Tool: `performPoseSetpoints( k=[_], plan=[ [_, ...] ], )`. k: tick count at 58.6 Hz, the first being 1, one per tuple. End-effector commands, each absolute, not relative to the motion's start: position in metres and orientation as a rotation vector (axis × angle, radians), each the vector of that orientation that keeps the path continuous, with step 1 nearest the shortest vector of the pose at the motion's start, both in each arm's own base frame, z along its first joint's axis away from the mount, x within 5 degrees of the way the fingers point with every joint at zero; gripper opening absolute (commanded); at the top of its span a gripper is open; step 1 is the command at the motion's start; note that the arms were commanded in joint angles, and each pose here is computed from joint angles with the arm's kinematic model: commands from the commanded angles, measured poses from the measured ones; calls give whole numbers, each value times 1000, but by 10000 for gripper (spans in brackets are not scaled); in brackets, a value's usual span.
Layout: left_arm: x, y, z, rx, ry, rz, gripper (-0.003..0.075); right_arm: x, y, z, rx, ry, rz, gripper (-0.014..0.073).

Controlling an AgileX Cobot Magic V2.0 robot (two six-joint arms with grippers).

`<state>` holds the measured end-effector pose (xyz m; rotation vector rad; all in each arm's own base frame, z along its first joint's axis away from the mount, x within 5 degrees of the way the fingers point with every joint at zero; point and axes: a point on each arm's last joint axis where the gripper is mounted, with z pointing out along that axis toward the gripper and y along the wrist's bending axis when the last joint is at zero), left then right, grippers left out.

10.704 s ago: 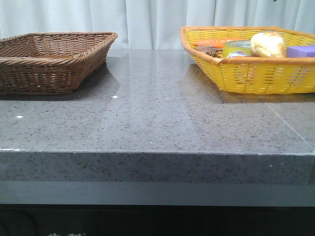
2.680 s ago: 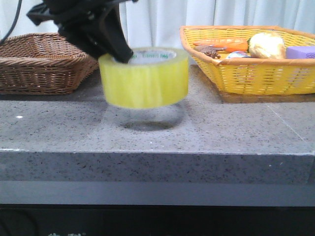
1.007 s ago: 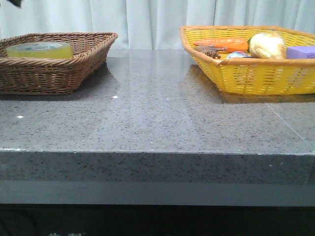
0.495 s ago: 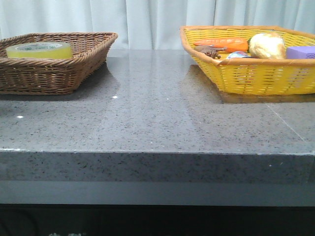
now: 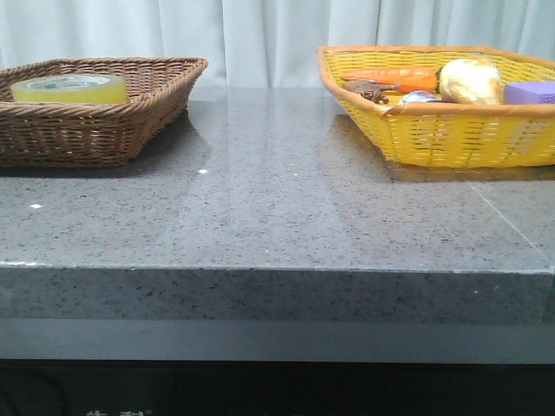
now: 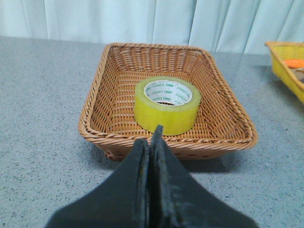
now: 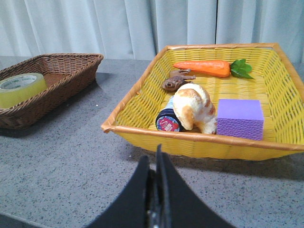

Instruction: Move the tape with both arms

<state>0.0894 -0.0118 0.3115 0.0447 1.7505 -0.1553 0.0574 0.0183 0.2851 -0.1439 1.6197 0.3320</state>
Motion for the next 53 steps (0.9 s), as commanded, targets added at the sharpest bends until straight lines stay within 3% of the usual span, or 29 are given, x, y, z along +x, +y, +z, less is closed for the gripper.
performPoseSetpoints(
  k=[1,15,53],
  plan=[
    [74,-10,320,33,1610,-170,-20,57,17,301,-140,1515,322,-90],
    [51,-9,311,40,1548,-174,-20,57,17,301,-140,1515,322,-90],
    [50,-8,304,36,1549,-168,-20,57,17,301,-140,1515,322,-90]
  ],
)
